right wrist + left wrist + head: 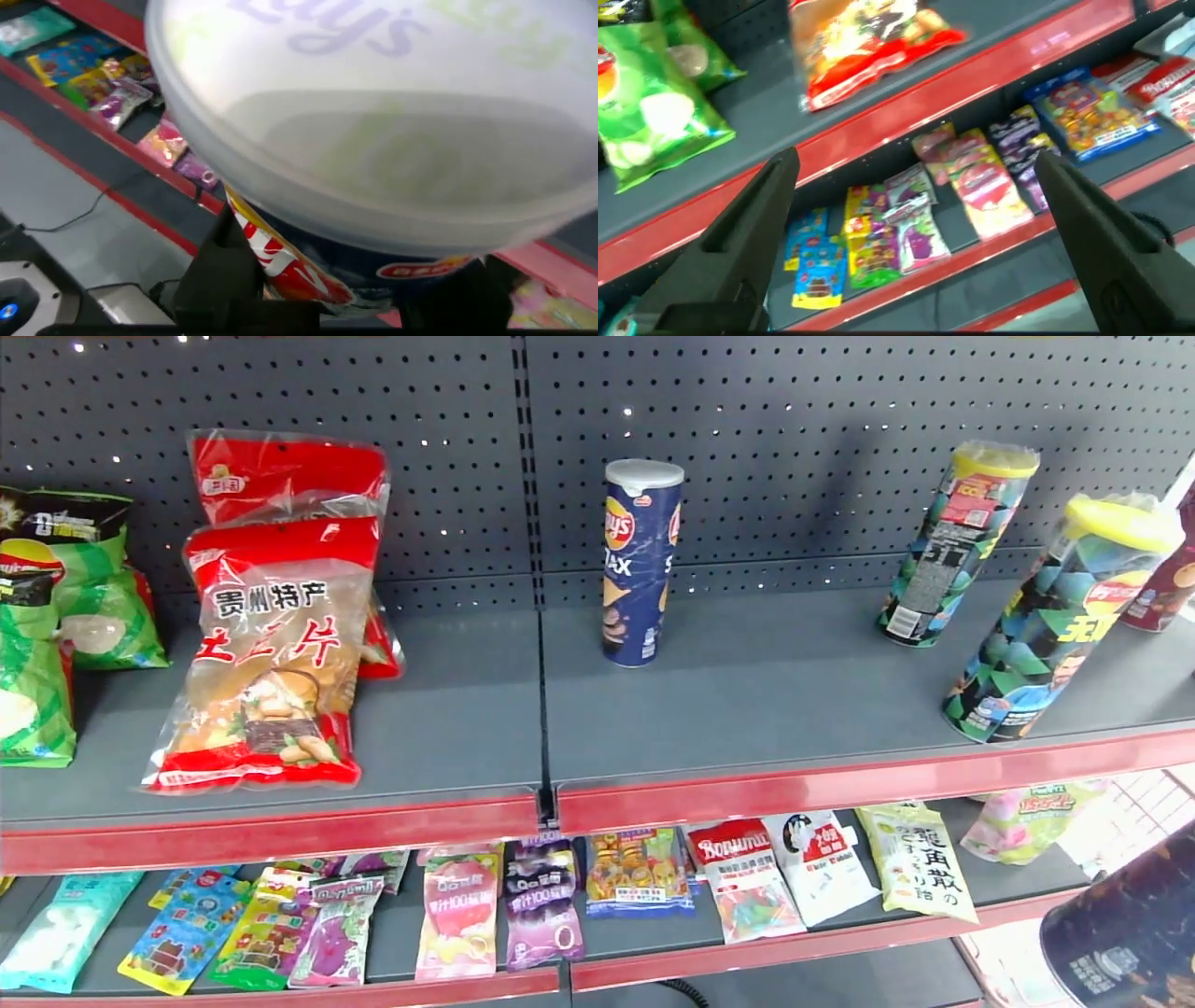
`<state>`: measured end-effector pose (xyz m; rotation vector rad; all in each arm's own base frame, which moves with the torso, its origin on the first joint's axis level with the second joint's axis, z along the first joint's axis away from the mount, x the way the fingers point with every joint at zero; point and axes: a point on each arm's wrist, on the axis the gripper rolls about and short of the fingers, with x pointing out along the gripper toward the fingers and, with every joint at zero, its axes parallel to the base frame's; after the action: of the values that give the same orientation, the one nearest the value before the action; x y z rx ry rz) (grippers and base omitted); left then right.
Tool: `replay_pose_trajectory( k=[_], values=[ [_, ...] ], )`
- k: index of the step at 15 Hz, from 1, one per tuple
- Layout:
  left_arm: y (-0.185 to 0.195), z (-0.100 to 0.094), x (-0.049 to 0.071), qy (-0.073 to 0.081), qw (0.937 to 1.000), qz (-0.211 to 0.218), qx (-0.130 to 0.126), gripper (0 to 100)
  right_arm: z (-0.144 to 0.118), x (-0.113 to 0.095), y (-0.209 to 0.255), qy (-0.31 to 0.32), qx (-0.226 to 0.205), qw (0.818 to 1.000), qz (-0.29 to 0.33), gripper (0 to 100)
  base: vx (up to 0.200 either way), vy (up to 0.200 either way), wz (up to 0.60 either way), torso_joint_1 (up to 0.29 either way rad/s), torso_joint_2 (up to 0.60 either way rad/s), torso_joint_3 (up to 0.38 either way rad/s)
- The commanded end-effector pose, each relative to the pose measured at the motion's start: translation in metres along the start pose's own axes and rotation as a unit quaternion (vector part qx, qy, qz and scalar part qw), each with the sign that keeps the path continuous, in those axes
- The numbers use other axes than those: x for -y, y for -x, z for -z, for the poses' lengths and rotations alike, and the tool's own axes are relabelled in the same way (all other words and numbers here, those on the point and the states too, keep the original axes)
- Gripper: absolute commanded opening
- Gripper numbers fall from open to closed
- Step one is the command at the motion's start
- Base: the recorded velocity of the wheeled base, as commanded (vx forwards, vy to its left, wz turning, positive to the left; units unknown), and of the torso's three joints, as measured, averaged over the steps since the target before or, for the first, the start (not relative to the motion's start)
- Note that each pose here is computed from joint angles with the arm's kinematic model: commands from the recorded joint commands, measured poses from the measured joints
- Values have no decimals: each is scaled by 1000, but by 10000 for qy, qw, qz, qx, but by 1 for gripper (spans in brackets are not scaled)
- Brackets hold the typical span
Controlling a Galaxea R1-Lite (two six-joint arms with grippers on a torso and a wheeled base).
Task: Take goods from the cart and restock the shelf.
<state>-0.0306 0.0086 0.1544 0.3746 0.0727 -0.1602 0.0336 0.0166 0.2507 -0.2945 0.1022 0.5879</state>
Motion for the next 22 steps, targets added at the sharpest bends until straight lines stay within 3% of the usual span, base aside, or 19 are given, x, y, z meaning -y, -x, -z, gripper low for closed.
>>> replay_pose_trajectory(
  k=[1, 3, 6, 10, 22],
  values=[
    [0, 0, 0, 0, 10000, -2, -12, 100, -4, 0, -13, 58, -61, 9988, -485, 0, 0, 0, 0, 0, 0, 0],
    [0, 0, 0, -245, 9997, -9, -15, 100, -4, 0, -18, 52, -136, 9982, -586, 0, 0, 0, 0, 0, 0, 0],
    [-1, 1, 0, -262, 9997, 4, -26, 100, 1, 0, -20, 51, -324, 9991, -251, 0, 0, 0, 0, 0, 0, 0],
    [-1, 1, 0, -256, 9997, 9, -57, 100, 8, -1, -24, 82, -491, 9985, -248, 0, 0, 0, 0, 0, 0, 0],
    [-1, 0, 0, -262, 9996, -7, -39, 100, 15, -2, -19, 153, -511, 9985, -118, 0, 0, 0, 150, -1, 1, 0]
  ],
)
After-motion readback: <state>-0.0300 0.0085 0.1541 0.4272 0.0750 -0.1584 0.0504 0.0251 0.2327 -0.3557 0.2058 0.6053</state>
